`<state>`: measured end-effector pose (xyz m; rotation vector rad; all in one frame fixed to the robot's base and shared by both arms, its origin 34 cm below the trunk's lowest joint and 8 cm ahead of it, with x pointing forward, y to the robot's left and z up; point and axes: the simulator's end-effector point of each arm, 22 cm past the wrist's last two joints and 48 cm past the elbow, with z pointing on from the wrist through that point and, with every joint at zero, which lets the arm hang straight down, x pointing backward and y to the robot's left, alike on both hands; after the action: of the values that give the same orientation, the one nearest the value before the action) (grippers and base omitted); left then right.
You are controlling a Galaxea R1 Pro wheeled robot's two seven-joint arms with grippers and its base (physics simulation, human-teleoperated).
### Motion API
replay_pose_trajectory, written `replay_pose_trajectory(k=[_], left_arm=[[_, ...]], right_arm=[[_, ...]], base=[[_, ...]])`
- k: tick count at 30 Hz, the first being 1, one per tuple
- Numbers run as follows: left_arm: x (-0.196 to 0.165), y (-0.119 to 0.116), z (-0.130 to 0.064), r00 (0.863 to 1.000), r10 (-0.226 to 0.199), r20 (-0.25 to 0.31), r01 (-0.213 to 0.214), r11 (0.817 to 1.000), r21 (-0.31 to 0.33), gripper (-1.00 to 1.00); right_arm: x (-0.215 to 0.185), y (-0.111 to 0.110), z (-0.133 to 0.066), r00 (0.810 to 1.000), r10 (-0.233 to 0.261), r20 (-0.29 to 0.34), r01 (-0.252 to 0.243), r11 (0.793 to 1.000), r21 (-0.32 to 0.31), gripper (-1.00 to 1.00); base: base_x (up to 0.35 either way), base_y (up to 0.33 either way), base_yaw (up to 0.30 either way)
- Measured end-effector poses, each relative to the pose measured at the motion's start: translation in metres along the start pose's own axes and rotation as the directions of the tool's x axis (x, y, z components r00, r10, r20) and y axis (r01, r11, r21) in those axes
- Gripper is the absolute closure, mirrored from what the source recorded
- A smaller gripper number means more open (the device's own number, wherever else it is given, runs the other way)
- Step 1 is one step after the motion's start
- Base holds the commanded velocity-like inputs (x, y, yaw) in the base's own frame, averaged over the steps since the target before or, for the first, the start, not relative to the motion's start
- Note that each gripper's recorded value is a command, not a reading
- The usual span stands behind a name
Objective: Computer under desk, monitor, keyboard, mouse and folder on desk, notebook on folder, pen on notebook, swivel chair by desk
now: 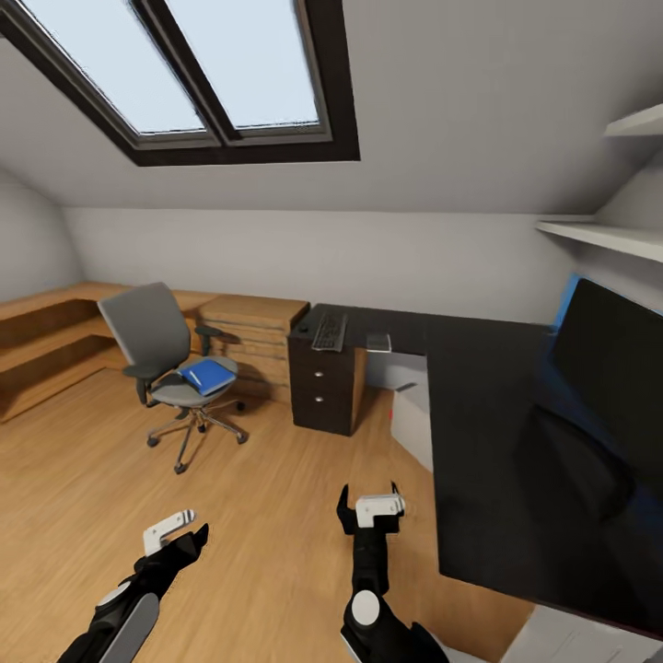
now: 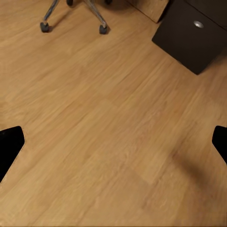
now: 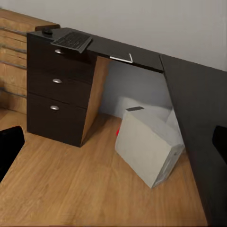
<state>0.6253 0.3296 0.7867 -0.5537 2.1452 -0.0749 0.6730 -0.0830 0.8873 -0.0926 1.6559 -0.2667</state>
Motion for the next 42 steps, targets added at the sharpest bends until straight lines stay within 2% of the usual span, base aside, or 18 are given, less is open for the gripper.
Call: replay_pose_trajectory(k=[6, 15, 19, 22, 26, 33, 36, 38, 42], left_arm=[[0.001, -0.001, 0.0, 1.0, 0.0, -0.001, 0.0, 1.0, 0.001, -1.0], [0.018, 0.006, 0.003, 0.999, 0.001, -0.035, -0.002, 1.0, -0.017, -1.0], [0.025, 0.006, 0.004, 0.999, -0.001, -0.048, 0.0, 1.0, -0.02, -1.0], [0.049, 0.021, 0.007, 0.995, 0.01, -0.097, -0.016, 0.998, -0.054, -1.0], [0.059, 0.031, 0.01, 0.992, 0.039, -0.116, -0.048, 0.996, -0.077, -1.0], [0.068, 0.026, 0.01, 0.99, 0.044, -0.131, -0.054, 0.996, -0.075, -1.0], [0.07, 0.024, 0.01, 0.989, 0.066, -0.132, -0.076, 0.994, -0.074, -1.0], [0.071, 0.022, 0.01, 0.987, 0.098, -0.127, -0.108, 0.991, -0.075, -1.0], [0.072, 0.017, 0.009, 0.985, 0.124, -0.122, -0.133, 0.989, -0.071, -1.0]], right_arm=[[0.001, 0.005, 0.0, 1.0, -0.001, 0.0, 0.001, 1.0, -0.024, -1.0], [-0.01, 0.007, -0.001, 0.998, 0.048, 0.048, -0.047, 0.998, -0.034, -1.0], [-0.011, 0.011, -0.001, 0.997, 0.056, 0.054, -0.053, 0.997, -0.052, -1.0], [-0.009, 0.015, -0.001, 0.997, 0.063, 0.047, -0.059, 0.995, -0.074, -1.0], [-0.008, 0.016, 0.0, 0.997, 0.068, 0.046, -0.064, 0.994, -0.083, -1.0], [-0.013, 0.014, -0.002, 0.989, 0.114, 0.097, -0.105, 0.99, -0.091, -1.0], [-0.012, 0.014, -0.003, 0.986, 0.124, 0.108, -0.114, 0.989, -0.093, -1.0], [-0.011, 0.013, -0.004, 0.985, 0.129, 0.113, -0.119, 0.988, -0.094, -1.0], [-0.011, 0.013, -0.004, 0.984, 0.132, 0.118, -0.121, 0.988, -0.095, -1.0]], base=[[0.298, 0.204, 0.114], [0.298, 0.21, 0.011], [0.298, 0.211, 0.001], [0.298, 0.212, 0.0], [0.298, 0.214, 0.0], [0.298, 0.214, 0.0], [0.298, 0.214, 0.0], [0.298, 0.214, 0.0], [0.298, 0.214, 0.0]])
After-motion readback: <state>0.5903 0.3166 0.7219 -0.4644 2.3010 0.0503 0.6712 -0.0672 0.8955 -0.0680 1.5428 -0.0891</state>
